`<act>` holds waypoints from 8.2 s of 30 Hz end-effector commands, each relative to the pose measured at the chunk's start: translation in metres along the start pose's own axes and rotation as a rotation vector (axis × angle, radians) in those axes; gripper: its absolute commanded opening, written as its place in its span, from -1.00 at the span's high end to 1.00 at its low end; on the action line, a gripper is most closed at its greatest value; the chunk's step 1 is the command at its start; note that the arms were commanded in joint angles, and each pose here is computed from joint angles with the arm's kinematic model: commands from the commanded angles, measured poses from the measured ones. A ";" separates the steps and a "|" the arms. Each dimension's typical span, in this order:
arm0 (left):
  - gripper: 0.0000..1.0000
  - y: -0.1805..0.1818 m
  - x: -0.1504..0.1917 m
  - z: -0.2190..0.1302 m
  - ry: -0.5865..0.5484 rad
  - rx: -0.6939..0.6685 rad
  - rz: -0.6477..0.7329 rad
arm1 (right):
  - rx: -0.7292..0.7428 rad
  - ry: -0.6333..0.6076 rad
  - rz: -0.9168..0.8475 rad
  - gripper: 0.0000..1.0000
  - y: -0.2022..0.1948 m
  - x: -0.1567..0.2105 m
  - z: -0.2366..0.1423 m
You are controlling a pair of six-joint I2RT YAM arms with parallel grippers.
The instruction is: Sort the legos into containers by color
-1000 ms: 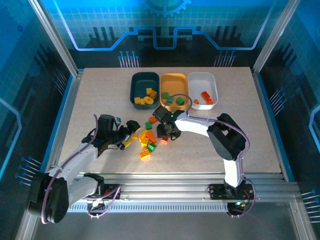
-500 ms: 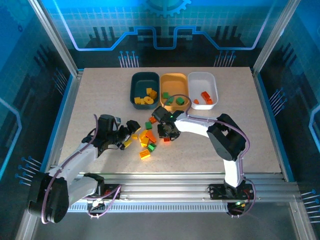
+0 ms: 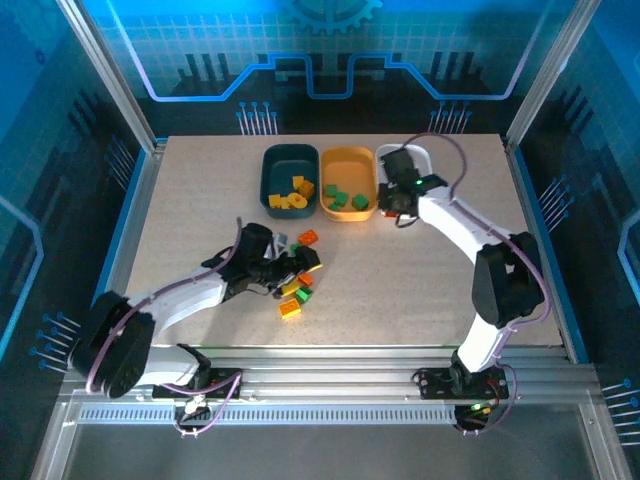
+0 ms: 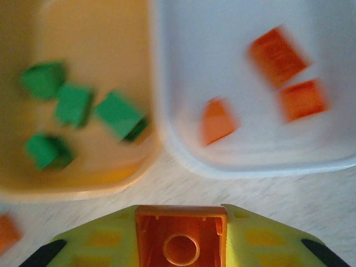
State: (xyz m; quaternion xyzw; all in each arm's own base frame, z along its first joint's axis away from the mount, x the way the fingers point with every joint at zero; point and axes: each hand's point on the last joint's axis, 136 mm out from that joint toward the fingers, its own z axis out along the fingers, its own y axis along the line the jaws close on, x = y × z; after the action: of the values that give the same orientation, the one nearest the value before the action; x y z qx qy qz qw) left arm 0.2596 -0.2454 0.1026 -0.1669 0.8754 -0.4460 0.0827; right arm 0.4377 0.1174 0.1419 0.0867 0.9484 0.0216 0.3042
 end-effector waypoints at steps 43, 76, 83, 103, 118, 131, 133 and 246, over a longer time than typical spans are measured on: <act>-0.98 0.090 -0.046 -0.114 -0.404 -0.110 -0.321 | -0.577 0.401 -0.650 -0.13 0.215 0.230 -0.029; -0.98 0.081 -0.058 -0.106 -0.388 -0.063 -0.317 | -0.345 0.333 -0.557 0.49 0.138 0.206 -0.016; -0.98 0.084 -0.055 -0.104 -0.379 -0.064 -0.314 | -0.389 0.333 -0.536 0.50 0.150 0.207 -0.015; -0.98 0.083 -0.056 -0.101 -0.358 -0.078 -0.293 | -0.302 0.359 -0.613 0.33 0.164 0.204 0.015; -0.98 0.012 -0.045 -0.058 -0.269 -0.108 0.000 | -0.169 0.072 -0.263 0.45 0.060 0.036 -0.015; -0.98 -0.017 -0.034 -0.010 -0.062 -0.075 0.072 | -0.041 0.163 0.060 0.15 -0.048 -0.056 0.080; -0.98 -0.014 -0.034 -0.011 -0.066 -0.079 0.069 | -0.050 0.156 0.069 -0.07 -0.052 -0.065 0.077; -0.98 0.108 -0.032 -0.102 -0.365 -0.112 -0.316 | -0.441 0.283 -0.689 -0.45 0.200 0.260 -0.062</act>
State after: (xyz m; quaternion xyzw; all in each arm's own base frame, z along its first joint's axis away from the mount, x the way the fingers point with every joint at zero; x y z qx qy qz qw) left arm 0.2457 -0.1031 0.0820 -0.3648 0.8387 -0.3698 0.1635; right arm 0.2321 0.3564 0.0705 -0.2877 0.9278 0.1470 0.1864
